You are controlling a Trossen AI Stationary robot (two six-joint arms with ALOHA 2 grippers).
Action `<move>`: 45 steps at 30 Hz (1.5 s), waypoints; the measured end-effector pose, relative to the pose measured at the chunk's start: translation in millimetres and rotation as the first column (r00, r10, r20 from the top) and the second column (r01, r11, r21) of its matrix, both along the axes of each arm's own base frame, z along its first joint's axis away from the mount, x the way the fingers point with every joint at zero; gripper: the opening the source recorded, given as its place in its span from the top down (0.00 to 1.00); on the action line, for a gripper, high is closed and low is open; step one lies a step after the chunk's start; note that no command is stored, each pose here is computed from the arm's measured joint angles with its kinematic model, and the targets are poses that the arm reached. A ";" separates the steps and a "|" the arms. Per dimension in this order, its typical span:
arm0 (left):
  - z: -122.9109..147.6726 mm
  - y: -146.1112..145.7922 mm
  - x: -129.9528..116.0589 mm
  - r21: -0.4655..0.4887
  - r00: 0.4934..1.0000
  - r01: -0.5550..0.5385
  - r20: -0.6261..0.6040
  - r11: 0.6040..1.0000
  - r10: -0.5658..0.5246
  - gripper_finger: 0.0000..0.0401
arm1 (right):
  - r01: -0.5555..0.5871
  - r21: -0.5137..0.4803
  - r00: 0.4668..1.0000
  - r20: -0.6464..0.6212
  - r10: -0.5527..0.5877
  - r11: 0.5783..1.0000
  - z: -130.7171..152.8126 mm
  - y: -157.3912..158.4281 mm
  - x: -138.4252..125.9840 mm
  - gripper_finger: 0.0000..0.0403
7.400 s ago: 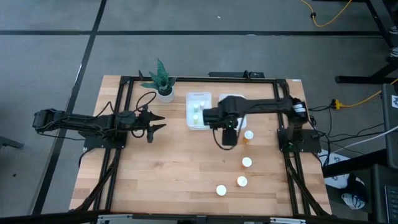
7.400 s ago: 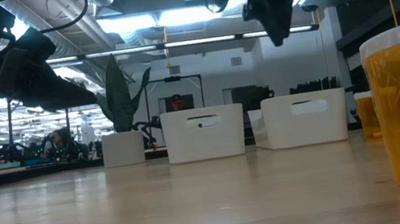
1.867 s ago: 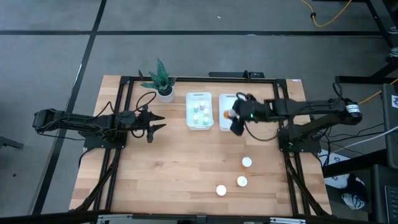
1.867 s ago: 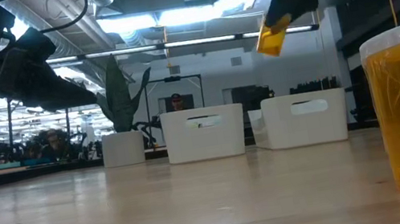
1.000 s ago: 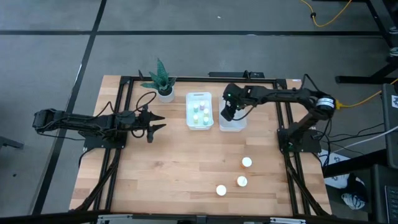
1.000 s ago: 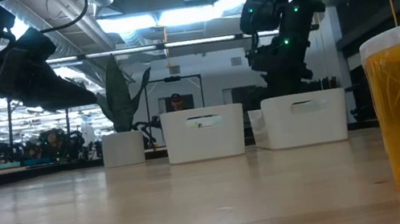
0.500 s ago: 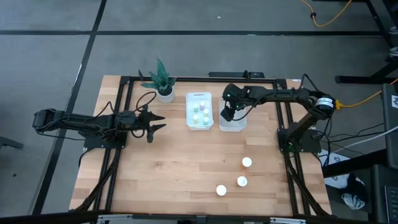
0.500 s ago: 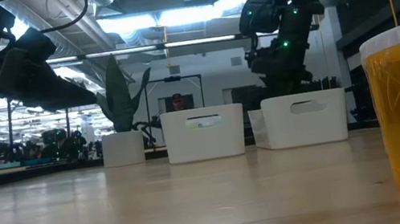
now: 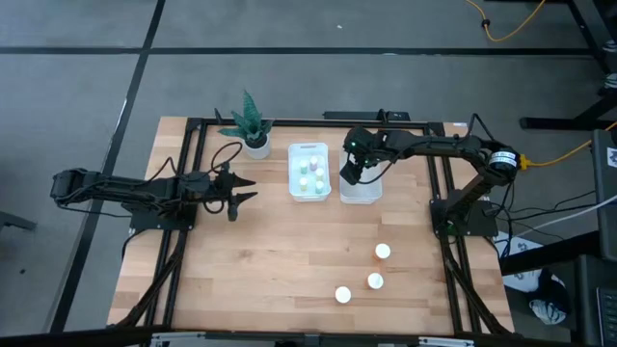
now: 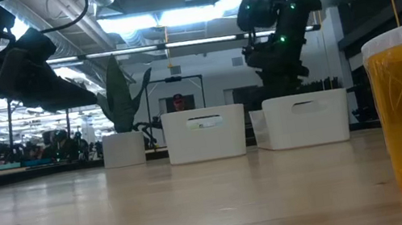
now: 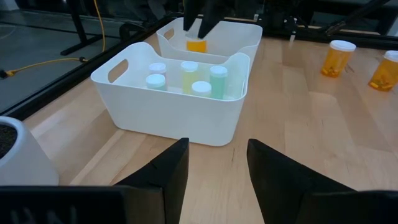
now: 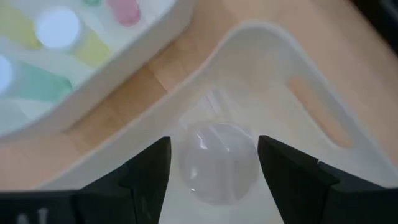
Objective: Pick and place medicine bottles into bin by pill shape (circle, oval)
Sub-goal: Put the orange pill bottle into the right white bin
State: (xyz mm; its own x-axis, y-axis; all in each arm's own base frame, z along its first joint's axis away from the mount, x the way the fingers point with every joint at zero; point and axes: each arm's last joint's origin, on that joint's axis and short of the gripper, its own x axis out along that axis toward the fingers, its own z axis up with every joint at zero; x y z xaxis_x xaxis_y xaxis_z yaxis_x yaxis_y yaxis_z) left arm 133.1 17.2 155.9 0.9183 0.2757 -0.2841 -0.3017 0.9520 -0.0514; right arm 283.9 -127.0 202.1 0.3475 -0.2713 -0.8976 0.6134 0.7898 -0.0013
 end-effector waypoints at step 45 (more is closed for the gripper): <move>0.0 0.0 0.0 0.000 1.000 0.000 0.000 1.000 0.000 0.61 | -0.421 0.113 0.866 -0.247 0.435 0.900 71.1 198.2 2.6 0.40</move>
State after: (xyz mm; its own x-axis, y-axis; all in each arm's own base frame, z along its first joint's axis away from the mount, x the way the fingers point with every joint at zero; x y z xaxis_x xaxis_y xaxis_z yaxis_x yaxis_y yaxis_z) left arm 133.1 17.2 155.8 0.9183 0.2757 -0.2841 -0.3016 0.9521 -0.0511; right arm 286.5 71.2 273.2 0.1708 -0.0986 -0.9804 0.1985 0.9780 -0.0638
